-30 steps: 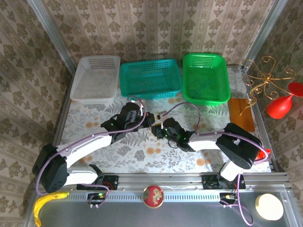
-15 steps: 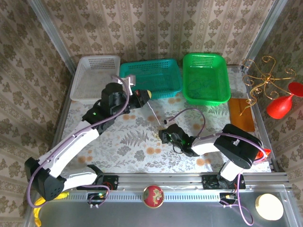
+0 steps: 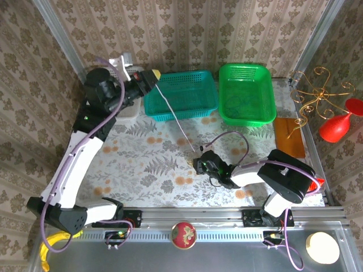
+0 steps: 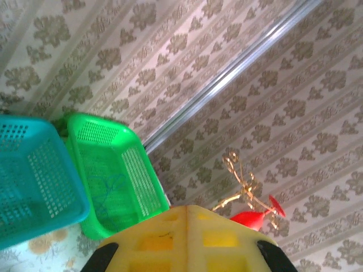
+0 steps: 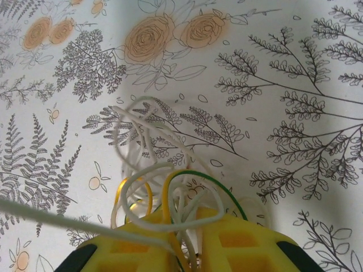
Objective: Untangle the cables
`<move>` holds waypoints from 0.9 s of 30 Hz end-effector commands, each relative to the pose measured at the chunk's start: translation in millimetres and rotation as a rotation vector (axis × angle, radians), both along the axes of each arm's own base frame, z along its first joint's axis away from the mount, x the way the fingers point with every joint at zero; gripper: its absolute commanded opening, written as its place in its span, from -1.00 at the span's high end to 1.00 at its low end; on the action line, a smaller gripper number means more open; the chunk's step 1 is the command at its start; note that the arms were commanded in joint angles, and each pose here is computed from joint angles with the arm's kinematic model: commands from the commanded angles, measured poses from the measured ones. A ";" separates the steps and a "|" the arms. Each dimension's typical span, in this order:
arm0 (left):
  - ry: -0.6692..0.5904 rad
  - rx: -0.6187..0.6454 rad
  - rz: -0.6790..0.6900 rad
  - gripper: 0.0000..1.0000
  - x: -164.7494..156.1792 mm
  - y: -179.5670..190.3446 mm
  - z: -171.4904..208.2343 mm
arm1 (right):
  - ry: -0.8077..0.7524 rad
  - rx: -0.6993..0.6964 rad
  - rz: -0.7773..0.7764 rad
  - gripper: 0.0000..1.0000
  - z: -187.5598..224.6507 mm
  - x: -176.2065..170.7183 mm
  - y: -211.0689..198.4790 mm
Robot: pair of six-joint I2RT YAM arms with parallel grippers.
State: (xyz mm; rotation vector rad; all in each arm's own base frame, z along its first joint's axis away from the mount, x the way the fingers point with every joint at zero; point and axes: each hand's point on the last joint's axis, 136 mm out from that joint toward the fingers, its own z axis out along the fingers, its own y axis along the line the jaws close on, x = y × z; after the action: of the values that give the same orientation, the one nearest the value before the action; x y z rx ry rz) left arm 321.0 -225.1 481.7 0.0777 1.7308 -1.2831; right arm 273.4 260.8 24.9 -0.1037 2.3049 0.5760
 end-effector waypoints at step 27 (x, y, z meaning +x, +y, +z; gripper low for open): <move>-0.180 0.061 0.450 1.00 88.3 172.7 32.5 | 0.097 0.025 0.021 -0.39 53.4 -8.9 6.9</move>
State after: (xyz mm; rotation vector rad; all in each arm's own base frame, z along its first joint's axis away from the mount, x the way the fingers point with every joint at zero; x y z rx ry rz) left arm 401.7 -62.0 511.7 -0.1845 1.5566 -0.9273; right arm 266.6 270.0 66.0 -0.0911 2.3696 0.6380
